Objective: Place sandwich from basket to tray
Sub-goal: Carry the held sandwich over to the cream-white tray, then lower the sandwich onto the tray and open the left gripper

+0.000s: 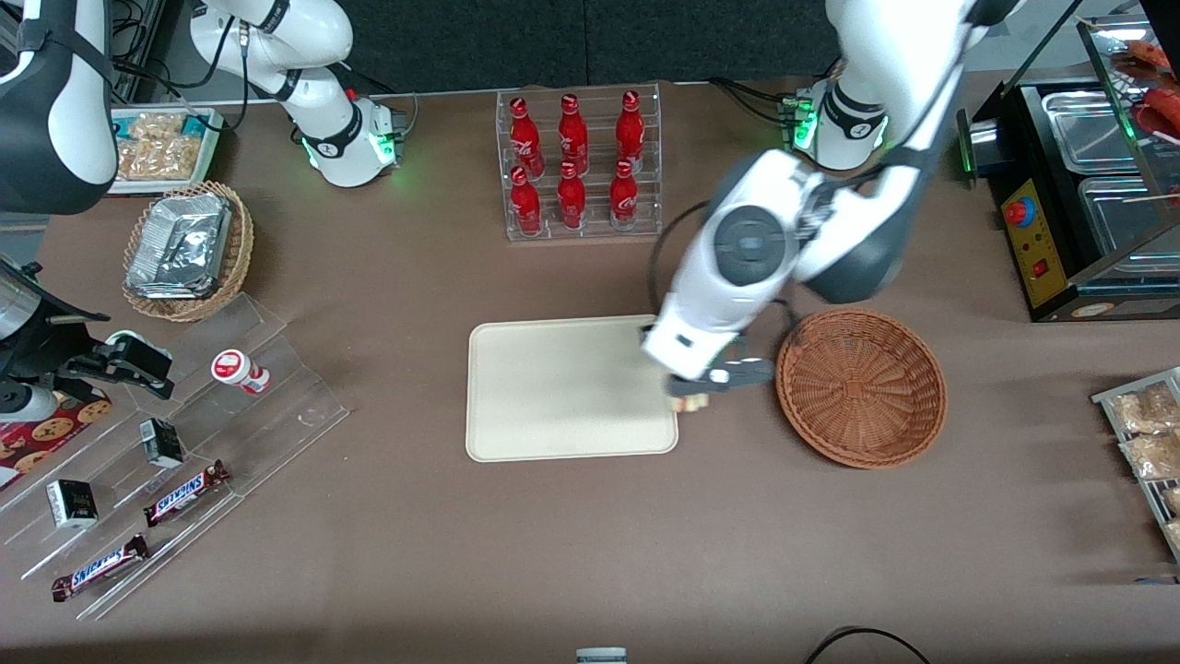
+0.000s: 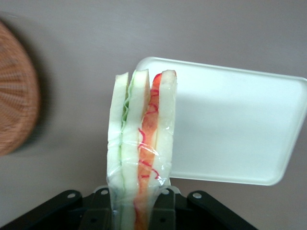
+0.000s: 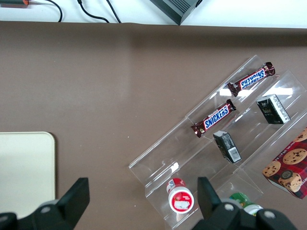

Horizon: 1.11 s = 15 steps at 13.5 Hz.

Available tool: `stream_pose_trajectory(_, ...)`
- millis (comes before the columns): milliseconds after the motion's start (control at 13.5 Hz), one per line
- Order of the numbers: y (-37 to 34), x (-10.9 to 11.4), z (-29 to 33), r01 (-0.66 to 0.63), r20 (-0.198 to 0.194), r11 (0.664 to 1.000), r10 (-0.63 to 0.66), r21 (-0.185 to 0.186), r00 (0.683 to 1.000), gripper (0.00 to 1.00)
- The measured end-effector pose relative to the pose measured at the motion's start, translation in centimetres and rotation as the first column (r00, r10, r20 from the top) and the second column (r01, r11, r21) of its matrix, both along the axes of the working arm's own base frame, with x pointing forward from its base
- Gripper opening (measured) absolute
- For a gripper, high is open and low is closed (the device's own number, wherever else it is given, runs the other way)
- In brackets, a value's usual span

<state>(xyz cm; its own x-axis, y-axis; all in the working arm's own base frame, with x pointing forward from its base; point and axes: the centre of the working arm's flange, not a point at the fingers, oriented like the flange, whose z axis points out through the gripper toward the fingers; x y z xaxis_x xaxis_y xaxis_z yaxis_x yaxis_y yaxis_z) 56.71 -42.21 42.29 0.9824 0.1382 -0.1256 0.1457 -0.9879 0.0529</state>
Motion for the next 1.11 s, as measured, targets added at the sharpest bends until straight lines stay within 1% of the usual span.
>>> stream_pose_trajectory(148, -3.9, -0.4, -2.1, 0.036, 0.001, 0.999, -0.036, -0.018, 0.999, 0.19)
stream_pose_trajectory(296, -6.9, -0.7, -4.9, 0.057, 0.03, 0.997, -0.056, -0.042, 0.998, 0.16)
stream_pose_trajectory(370, -8.3, -1.1, -6.7, 0.058, 0.052, 0.997, -0.056, -0.04, 0.997, 0.16)
stream_pose_trajectory(519, -10.8, -2.1, -10.5, 0.075, 0.096, 0.997, -0.073, -0.022, 0.993, 0.16)
stream_pose_trajectory(593, -11.7, -2.7, -12.2, 0.089, 0.108, 0.996, -0.087, -0.012, 0.99, 0.16)
stream_pose_trajectory(815, -12.7, -3.1, -16.5, 0.143, 0.158, 0.989, -0.148, 0.044, 0.976, 0.16)
stream_pose_trajectory(889, -13.1, -3.4, -17.7, 0.158, 0.167, 0.986, -0.165, 0.054, 0.972, 0.16)
stream_pose_trajectory(1111, -14.1, -4.0, -20.8, 0.151, 0.177, 0.987, -0.157, 0.047, 0.972, 0.16)
